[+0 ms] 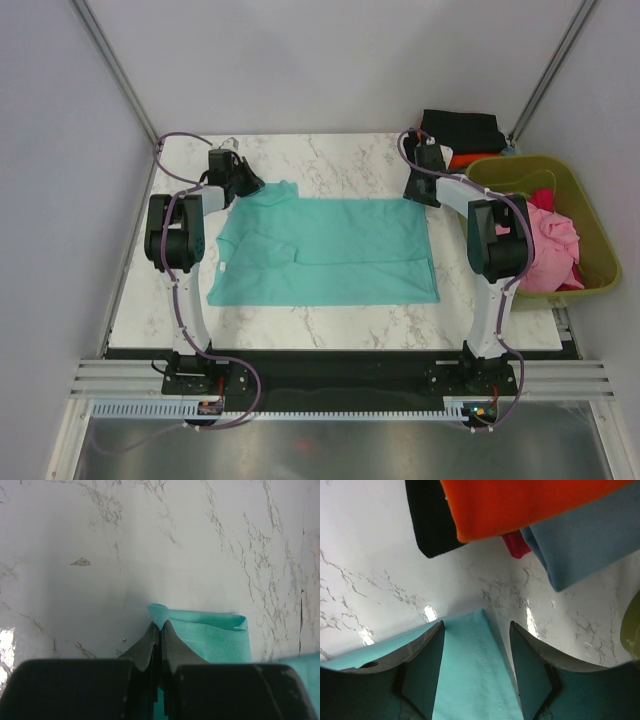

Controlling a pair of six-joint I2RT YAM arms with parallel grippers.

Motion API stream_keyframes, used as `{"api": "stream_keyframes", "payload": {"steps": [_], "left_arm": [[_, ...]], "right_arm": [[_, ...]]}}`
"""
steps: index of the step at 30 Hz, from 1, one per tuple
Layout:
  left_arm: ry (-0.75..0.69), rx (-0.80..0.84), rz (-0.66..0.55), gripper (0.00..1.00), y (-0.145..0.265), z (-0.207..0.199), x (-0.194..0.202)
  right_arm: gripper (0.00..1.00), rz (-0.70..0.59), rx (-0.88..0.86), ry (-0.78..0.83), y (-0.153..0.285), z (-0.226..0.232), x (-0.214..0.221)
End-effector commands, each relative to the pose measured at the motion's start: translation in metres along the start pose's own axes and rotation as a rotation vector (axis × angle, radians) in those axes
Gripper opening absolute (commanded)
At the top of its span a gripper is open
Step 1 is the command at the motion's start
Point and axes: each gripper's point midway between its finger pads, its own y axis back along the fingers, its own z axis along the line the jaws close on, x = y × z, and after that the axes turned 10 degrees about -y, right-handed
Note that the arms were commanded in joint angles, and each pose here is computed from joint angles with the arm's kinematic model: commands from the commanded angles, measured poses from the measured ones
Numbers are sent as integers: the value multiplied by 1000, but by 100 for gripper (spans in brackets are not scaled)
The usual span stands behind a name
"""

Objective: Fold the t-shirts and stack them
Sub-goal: Fold the tshirt

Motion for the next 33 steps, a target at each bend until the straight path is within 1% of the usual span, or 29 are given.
{"api": "stream_keyframes", "payload": {"steps": [1, 10, 15, 16, 19, 22, 25, 30, 33], "left_arm": [[-31, 7, -102, 2, 12, -10, -39], [-31, 5, -102, 2, 12, -10, -39], [-31, 7, -102, 2, 12, -10, -39], [-31, 7, -101, 2, 12, -10, -39], [-29, 7, -96, 2, 11, -9, -38], [-29, 8, -94, 2, 11, -10, -38], [-30, 7, -93, 2, 10, -9, -38], [-30, 14, -77, 2, 6, -10, -37], [-70, 68, -84, 2, 7, -21, -44]], "right_arm": [[62, -12, -64, -9, -11, 13, -4], [43, 11, -81, -33, -13, 9, 12], [26, 6, -77, -20, -15, 8, 12], [20, 1, -78, -16, -15, 8, 10], [11, -6, -86, -10, -13, 11, 6], [8, -7, -93, -6, -12, 13, 5], [3, -9, -96, 2, -10, 12, 3], [2, -14, -113, 6, -1, 15, -1], [2, -26, -141, 7, 11, 20, -10]]}}
